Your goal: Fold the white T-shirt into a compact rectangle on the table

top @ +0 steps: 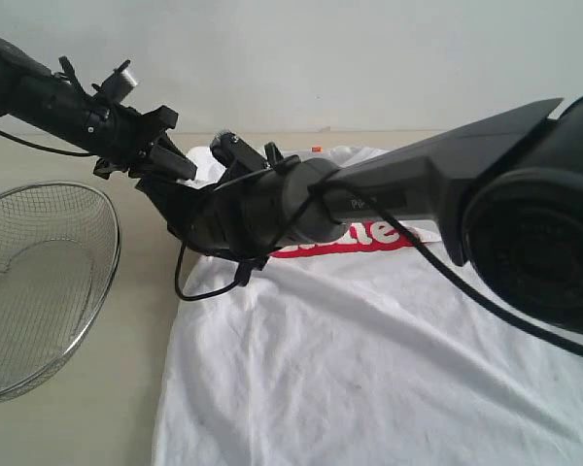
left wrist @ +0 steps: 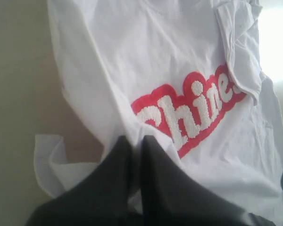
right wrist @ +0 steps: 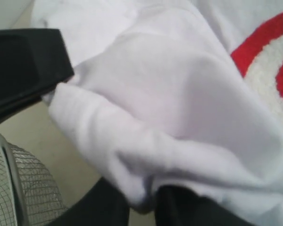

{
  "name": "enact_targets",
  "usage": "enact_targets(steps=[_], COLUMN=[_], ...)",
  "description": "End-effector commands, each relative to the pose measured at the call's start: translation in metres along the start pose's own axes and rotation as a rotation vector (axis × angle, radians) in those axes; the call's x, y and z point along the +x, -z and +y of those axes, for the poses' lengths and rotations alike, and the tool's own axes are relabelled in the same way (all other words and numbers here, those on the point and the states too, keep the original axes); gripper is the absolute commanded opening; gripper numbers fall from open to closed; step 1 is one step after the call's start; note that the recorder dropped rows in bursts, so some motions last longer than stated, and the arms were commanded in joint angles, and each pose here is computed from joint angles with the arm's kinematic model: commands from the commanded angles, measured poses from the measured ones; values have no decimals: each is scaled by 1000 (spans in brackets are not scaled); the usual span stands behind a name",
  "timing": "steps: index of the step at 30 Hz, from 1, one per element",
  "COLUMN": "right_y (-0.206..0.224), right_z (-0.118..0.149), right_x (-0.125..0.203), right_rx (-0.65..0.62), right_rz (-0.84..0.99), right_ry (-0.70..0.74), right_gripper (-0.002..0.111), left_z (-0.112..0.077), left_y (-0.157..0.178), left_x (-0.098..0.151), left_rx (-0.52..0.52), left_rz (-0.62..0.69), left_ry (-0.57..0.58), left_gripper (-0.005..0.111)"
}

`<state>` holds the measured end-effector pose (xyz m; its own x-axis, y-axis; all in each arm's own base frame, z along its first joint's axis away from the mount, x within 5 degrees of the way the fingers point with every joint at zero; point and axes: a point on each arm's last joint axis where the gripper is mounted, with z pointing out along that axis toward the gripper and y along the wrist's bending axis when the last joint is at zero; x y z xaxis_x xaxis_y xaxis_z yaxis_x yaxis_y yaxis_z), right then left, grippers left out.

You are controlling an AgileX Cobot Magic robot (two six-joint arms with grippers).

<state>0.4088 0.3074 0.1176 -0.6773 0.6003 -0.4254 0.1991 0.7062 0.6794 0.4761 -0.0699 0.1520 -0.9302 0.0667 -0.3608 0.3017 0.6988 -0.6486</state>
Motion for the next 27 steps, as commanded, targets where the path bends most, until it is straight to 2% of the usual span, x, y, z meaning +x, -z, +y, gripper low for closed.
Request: enact_targets(steps=[1, 10, 20, 27], right_y=[1, 6, 12, 22], right_z=[2, 30, 40, 42], right_x=[-4, -9, -14, -42], right_rx=[-5, -125, -158, -196], right_rz=[-11, 29, 22, 8], right_ry=[10, 2, -9, -51], right_gripper=[0, 0, 0, 0], left_z=[-6, -5, 5, 4], left_y=[5, 6, 37, 41], left_x=[-3, -3, -8, -9], left_rx=[15, 16, -5, 10], left_rz=[-9, -9, -72, -78], left_ry=[-1, -3, 15, 22], left_gripper=[4, 4, 4, 4])
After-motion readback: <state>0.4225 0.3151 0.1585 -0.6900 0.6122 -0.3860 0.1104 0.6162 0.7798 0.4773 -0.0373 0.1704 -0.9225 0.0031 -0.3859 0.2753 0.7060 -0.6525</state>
